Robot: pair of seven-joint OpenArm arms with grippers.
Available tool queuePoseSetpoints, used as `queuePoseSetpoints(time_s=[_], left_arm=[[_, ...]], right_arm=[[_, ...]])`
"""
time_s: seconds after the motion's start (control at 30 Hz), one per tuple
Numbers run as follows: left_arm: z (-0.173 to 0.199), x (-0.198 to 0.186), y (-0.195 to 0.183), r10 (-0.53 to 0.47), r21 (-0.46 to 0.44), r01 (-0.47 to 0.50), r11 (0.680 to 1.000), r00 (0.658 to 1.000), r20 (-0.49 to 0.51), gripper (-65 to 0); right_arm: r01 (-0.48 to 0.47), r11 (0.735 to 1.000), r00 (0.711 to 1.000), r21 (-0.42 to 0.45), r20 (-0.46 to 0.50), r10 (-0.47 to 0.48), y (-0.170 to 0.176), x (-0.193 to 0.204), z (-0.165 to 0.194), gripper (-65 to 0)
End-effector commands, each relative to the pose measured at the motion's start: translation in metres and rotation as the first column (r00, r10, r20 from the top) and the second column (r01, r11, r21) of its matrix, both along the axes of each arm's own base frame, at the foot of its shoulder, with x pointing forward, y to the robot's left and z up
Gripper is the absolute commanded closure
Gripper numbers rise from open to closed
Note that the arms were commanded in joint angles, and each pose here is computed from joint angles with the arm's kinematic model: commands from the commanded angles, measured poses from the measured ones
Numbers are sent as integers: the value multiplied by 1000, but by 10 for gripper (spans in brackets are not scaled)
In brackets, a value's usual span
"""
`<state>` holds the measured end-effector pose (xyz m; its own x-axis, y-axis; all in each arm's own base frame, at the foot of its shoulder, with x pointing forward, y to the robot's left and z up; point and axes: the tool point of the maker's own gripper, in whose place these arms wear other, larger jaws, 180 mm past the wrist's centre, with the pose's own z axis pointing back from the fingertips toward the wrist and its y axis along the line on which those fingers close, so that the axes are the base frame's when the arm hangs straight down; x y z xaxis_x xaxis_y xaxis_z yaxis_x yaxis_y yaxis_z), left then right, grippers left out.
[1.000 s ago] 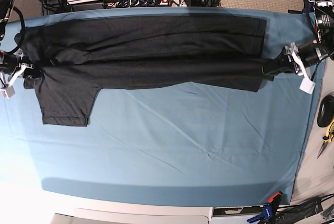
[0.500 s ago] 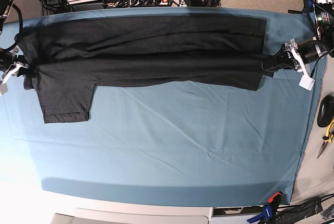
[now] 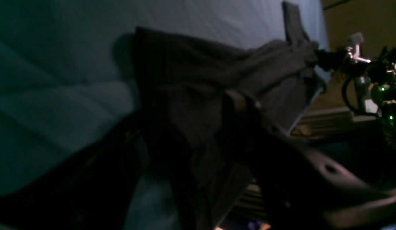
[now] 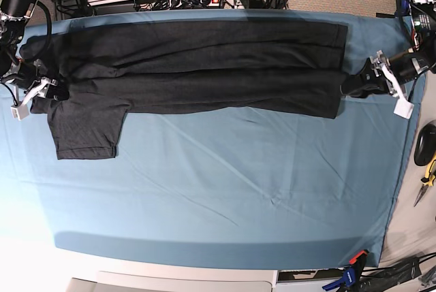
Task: Fold the T-shirt properly
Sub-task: 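Lower the folded edge onto the shirt and open both grippers, then move the right gripper to the sleeve end of the folded strip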
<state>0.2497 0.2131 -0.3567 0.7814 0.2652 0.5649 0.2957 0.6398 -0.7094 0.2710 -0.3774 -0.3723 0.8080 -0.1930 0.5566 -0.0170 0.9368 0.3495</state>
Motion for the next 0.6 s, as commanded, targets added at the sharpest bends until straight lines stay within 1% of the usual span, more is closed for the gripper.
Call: queuePoseSetpoints(time_s=[0.0,0.1,0.2,0.33,0.43,0.5,0.57], left_arm=[[13,7,6,5,2,-5,1000,999,43,-286],[15,10,6,14,-2,-14,1000,998,55,-286],[16,11,6,15,-3,-15,1000,998,60,-286],[16,11,6,15,-3,-15,1000,998,60,-286],[17,11,6,15,-3,-15,1000,998,60,-286],[17,11,6,15,-3,-15,1000,998,60,-286],[17,11,6,15,-3,-15,1000,998,60,-286]], right_arm=[[10,998,999,-54,32,-9,-17,7,17,-262],[68,996,990,-53,124,-61,-29,17,32,-262],[144,988,963,-51,236,-128,-48,28,56,-262],[226,970,932,-88,309,-189,-74,36,81,-268],[279,954,896,-113,387,-217,-90,46,102,-350],[308,941,876,-142,427,-222,-97,55,113,-363],[363,919,860,-154,436,-266,-105,63,117,-363]])
